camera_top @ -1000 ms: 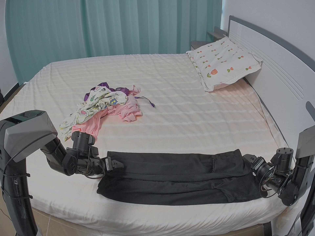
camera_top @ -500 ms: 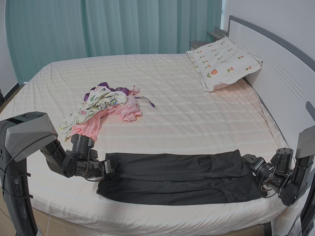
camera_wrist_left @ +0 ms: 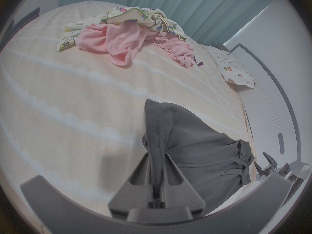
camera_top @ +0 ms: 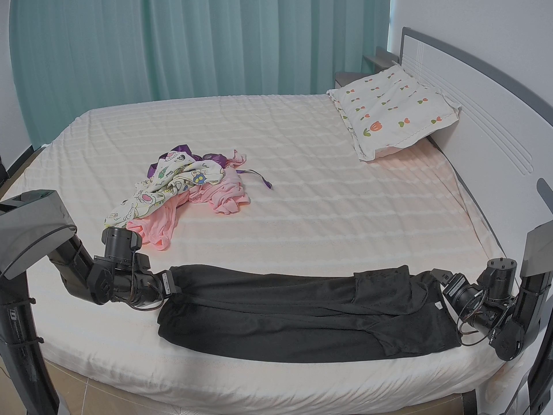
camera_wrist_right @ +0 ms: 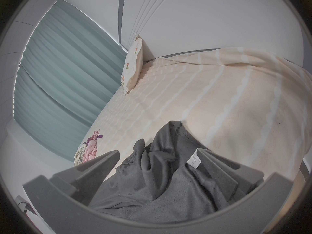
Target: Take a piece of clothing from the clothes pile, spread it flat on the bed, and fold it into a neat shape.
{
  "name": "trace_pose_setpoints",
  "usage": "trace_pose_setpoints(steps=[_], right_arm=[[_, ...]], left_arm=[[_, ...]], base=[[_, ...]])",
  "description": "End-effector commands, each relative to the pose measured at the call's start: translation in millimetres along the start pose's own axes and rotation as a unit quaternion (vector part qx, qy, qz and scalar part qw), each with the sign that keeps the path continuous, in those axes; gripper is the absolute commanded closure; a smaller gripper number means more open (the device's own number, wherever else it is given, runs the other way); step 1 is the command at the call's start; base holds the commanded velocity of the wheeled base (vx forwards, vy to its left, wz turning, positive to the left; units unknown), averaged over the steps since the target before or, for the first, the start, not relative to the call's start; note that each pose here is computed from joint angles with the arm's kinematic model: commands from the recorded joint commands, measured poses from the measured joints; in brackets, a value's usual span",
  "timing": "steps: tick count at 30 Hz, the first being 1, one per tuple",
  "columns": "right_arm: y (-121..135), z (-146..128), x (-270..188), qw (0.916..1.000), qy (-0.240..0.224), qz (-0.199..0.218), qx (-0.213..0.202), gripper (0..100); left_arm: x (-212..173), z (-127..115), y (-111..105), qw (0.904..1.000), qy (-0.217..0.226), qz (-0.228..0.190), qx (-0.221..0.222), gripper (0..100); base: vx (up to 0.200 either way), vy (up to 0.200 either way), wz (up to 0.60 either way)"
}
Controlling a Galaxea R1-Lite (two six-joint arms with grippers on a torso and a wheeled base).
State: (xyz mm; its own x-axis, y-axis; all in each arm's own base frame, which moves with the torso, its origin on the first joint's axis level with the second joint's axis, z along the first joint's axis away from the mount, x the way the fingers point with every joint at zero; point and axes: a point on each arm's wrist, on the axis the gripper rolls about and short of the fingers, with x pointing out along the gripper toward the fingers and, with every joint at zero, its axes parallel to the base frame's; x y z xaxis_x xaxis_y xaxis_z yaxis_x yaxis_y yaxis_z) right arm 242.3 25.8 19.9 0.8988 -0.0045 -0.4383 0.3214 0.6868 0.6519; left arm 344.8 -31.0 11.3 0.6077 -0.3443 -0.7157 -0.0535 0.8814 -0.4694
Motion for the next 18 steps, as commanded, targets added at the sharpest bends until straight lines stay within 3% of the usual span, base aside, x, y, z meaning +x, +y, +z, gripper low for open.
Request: trace_pose_setpoints(steps=[1,11,18], right_arm=[[1.5,2.0,-0.1,1.0000,-0.007,0.006,0.003,0],[1.0,2.1,0.1,1.0000,-0.007,0.005,0.003,0],[0.5,2.2,0.4,1.0000,-0.007,0.004,0.003,0]], left_arm=[[-14.2,7.2,8.6,0.9997,-0.018,0.006,-0.013,100],[-57.5,27.4,53.1,0.9954,-0.065,0.003,-0.070,100],[-115.6,42.7,119.3,0.9804,-0.132,0.018,-0.145,100]], base=[[0.000,0.000,0.00],[0.000,0.000,0.00],[0.000,0.000,0.00]])
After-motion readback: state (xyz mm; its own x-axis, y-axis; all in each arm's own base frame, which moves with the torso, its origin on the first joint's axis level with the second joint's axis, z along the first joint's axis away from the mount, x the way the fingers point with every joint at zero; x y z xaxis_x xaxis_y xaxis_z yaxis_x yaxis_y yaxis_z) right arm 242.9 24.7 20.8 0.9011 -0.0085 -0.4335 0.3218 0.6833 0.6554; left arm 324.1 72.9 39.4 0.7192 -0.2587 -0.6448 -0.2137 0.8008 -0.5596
